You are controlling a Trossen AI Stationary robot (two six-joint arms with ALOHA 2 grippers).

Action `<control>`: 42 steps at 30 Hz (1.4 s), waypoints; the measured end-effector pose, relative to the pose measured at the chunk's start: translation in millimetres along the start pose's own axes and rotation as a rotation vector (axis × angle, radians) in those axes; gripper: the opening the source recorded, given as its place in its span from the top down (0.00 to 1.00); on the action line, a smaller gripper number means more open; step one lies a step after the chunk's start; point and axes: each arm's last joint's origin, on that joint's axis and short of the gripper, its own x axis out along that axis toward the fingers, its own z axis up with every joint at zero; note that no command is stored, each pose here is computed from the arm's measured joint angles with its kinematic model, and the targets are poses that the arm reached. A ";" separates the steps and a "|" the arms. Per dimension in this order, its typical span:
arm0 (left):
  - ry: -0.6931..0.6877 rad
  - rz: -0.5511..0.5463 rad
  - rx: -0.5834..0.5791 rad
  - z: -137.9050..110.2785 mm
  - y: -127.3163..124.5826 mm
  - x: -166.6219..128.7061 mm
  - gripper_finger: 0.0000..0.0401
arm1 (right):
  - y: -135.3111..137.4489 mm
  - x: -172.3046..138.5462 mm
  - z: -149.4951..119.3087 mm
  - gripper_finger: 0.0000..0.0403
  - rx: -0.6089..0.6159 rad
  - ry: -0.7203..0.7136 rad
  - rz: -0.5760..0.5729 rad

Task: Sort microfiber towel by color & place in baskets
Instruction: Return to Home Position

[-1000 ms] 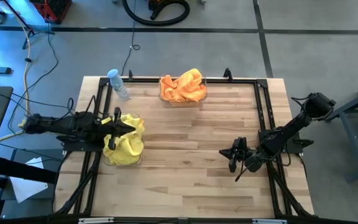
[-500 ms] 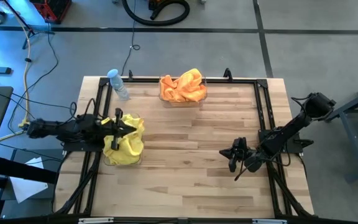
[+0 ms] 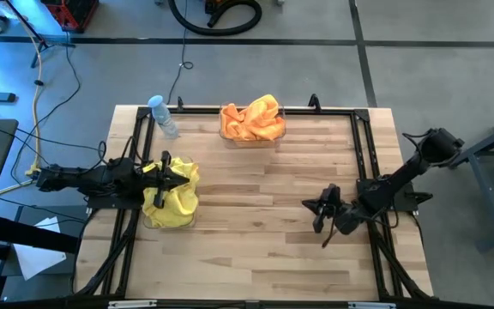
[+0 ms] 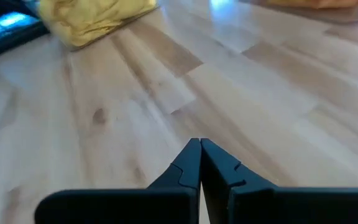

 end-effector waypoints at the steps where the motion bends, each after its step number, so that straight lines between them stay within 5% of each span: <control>1: -0.001 0.000 -0.007 0.1 0.0 0.0 1.00 | -1.6 2.7 1.8 1.00 -0.019 0.005 -0.008; 6: 0.000 0.002 -0.006 0.0 0.1 0.0 1.00 | -8.6 22.6 19.1 1.00 -0.095 0.068 0.063; 16: -0.001 0.003 -0.005 0.1 0.1 0.0 1.00 | -28.7 44.3 60.9 1.00 -0.232 -0.073 0.101; 27: -0.001 0.003 -0.005 0.2 0.1 0.0 1.00 | -79.9 10.1 64.2 1.00 -0.092 -0.253 0.195; 42: -0.001 0.003 -0.005 0.3 0.1 -0.1 1.00 | -91.7 -32.0 71.7 1.00 -0.116 -0.321 0.196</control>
